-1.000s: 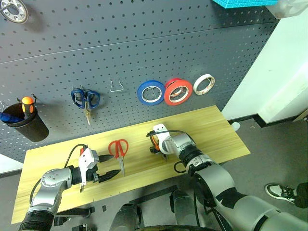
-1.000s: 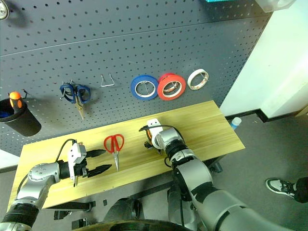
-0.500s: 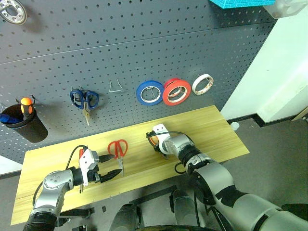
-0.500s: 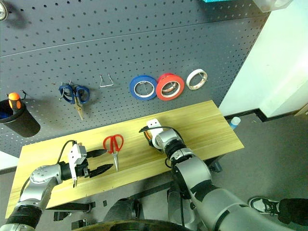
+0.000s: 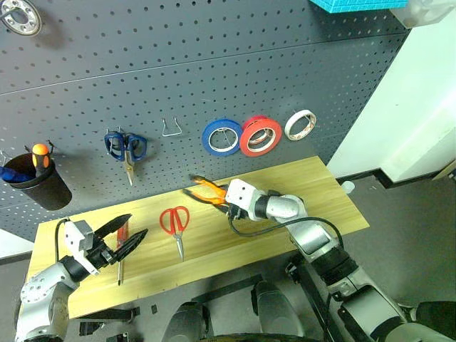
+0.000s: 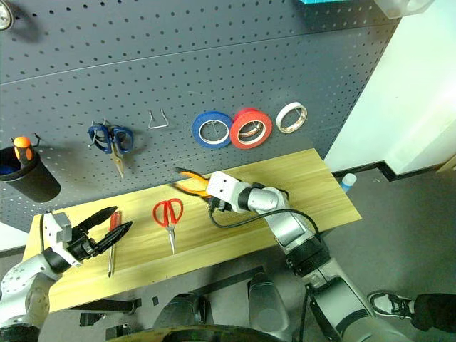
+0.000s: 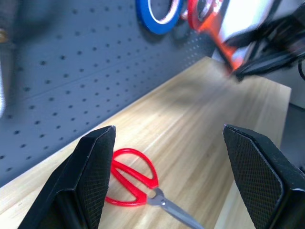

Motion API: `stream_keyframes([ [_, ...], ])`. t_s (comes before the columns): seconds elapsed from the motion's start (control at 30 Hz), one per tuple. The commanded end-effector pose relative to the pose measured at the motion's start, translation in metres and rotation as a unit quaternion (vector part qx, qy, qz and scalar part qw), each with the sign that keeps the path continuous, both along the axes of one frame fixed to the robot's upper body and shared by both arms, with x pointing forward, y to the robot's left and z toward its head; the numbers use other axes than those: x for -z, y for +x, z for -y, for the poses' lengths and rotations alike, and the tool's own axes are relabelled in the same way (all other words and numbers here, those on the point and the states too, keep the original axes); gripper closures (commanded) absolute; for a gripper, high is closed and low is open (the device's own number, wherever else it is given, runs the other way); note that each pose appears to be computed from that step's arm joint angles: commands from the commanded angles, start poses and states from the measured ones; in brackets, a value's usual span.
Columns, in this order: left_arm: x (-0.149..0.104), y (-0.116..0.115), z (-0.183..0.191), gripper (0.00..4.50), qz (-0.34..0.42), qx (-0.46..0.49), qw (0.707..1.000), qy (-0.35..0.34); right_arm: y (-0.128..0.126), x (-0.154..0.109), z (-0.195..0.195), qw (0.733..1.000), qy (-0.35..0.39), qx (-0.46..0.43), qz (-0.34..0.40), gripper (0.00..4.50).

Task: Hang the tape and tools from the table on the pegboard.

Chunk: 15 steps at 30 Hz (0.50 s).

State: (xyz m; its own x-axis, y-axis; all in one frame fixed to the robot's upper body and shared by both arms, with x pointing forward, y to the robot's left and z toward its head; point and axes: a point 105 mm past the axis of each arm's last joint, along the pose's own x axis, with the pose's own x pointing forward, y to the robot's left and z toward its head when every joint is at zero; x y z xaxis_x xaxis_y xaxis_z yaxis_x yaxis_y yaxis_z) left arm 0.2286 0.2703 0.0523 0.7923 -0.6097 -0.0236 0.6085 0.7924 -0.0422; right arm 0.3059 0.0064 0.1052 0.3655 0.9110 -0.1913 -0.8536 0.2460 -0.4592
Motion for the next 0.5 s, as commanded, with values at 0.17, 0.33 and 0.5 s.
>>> stream_keyframes([
  [0.17,-0.039,0.028,0.002,0.73,0.137,-0.04,0.99,-0.003,0.012,-0.139,-0.05,0.977,0.189,-0.033,0.096,2.42],
  [0.33,-0.058,0.046,0.012,0.73,0.211,-0.061,0.975,-0.034,0.035,-0.184,-0.069,0.956,0.287,-0.011,0.056,2.42],
  [0.5,-0.073,0.058,0.034,0.73,0.252,-0.06,0.964,-0.061,0.055,-0.185,-0.084,0.951,0.31,0.009,0.02,2.42],
])
